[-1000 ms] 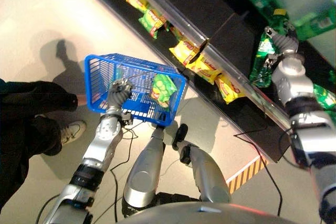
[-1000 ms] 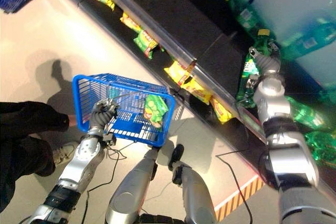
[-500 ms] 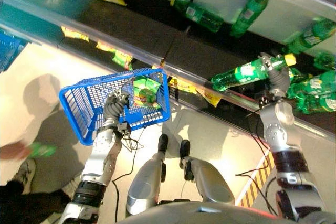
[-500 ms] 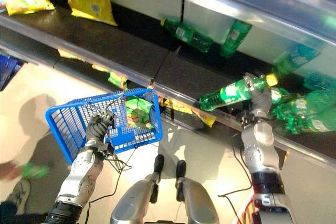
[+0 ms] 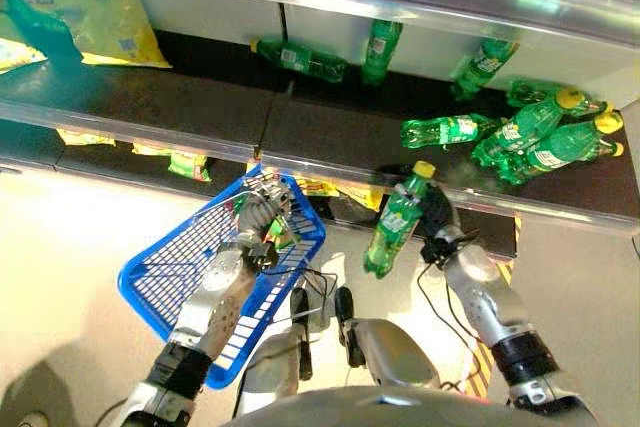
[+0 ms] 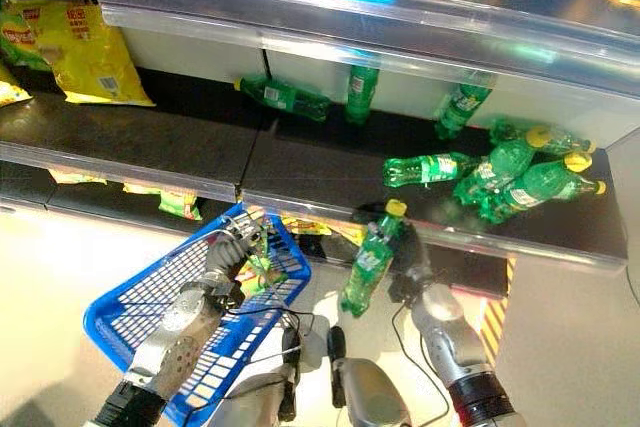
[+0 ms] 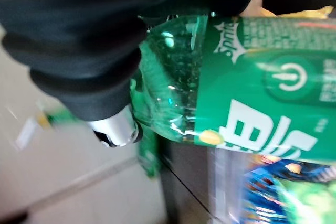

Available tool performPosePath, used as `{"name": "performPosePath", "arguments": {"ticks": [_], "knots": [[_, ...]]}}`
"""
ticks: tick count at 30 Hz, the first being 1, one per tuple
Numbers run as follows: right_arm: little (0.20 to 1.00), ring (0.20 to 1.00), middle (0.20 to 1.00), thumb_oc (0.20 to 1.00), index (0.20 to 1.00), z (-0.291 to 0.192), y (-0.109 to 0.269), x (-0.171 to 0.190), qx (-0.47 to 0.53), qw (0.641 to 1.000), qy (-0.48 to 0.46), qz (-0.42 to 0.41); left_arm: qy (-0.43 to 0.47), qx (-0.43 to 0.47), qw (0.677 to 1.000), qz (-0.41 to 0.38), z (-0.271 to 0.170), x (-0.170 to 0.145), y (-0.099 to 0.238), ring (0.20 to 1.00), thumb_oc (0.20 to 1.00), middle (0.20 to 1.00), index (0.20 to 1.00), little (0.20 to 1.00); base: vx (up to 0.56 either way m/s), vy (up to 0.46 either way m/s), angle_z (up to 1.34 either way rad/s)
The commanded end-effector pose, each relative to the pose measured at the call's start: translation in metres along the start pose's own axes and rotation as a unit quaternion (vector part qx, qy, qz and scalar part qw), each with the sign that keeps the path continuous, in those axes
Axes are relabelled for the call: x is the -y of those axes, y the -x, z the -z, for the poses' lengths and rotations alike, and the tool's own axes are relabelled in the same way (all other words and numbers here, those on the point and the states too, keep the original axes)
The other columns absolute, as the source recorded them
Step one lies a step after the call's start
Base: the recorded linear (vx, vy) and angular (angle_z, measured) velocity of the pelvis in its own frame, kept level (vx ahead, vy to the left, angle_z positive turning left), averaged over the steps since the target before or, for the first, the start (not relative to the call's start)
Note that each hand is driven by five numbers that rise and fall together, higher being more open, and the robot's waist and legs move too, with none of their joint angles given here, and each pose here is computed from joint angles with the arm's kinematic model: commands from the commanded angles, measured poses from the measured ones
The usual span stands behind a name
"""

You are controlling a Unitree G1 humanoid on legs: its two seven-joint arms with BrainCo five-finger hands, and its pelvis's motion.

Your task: Pick up the snacks into the basket

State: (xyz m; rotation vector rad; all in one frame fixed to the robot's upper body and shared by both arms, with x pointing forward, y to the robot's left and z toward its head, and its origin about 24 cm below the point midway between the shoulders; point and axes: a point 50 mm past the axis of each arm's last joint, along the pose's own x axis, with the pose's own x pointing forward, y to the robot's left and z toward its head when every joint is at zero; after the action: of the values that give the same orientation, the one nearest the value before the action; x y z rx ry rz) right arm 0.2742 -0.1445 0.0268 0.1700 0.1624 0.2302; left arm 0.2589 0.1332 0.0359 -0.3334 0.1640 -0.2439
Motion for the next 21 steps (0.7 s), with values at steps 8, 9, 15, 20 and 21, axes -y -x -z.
{"name": "performPosePath", "arguments": {"ticks": [8, 9, 15, 20, 21], "knots": [[0.2, 0.2, 0.2, 0.2, 0.2, -0.043, -0.053, -0.065, 0.079, 0.992, 0.059, -0.082, 0.042, 0.129, 0.927, 0.35, -0.067, 0.166, -0.02, 0.2, 0.2, 0.2, 0.2, 0.2, -0.11, -0.029, 0.05], [0.2, 0.2, 0.2, 0.2, 0.2, -0.043, -0.056, -0.067, 0.077, 0.993, 0.054, -0.077, 0.049, 0.125, 0.925, 0.356, -0.066, 0.17, -0.02, 0.2, 0.2, 0.2, 0.2, 0.2, -0.1, -0.024, 0.17], [0.2, 0.2, 0.2, 0.2, 0.2, -0.051, -0.07, -0.077, 0.081, 0.993, 0.058, -0.069, 0.075, 0.115, 0.915, 0.378, -0.065, 0.188, -0.018, 0.2, 0.2, 0.2, 0.2, 0.2, -0.05, 0.006, 0.08], [0.2, 0.2, 0.2, 0.2, 0.2, -0.055, -0.077, -0.079, 0.082, 0.993, 0.068, -0.06, 0.077, 0.112, 0.914, 0.383, -0.065, 0.19, -0.017, 0.2, 0.2, 0.2, 0.2, 0.2, 0.0, 0.008, 0.0], [0.2, 0.2, 0.2, 0.2, 0.2, -0.055, -0.077, -0.08, 0.083, 0.992, 0.069, -0.06, 0.077, 0.113, 0.913, 0.383, -0.065, 0.189, -0.016, 0.2, 0.2, 0.2, 0.2, 0.2, 0.01, 0.026, 0.03]]}}
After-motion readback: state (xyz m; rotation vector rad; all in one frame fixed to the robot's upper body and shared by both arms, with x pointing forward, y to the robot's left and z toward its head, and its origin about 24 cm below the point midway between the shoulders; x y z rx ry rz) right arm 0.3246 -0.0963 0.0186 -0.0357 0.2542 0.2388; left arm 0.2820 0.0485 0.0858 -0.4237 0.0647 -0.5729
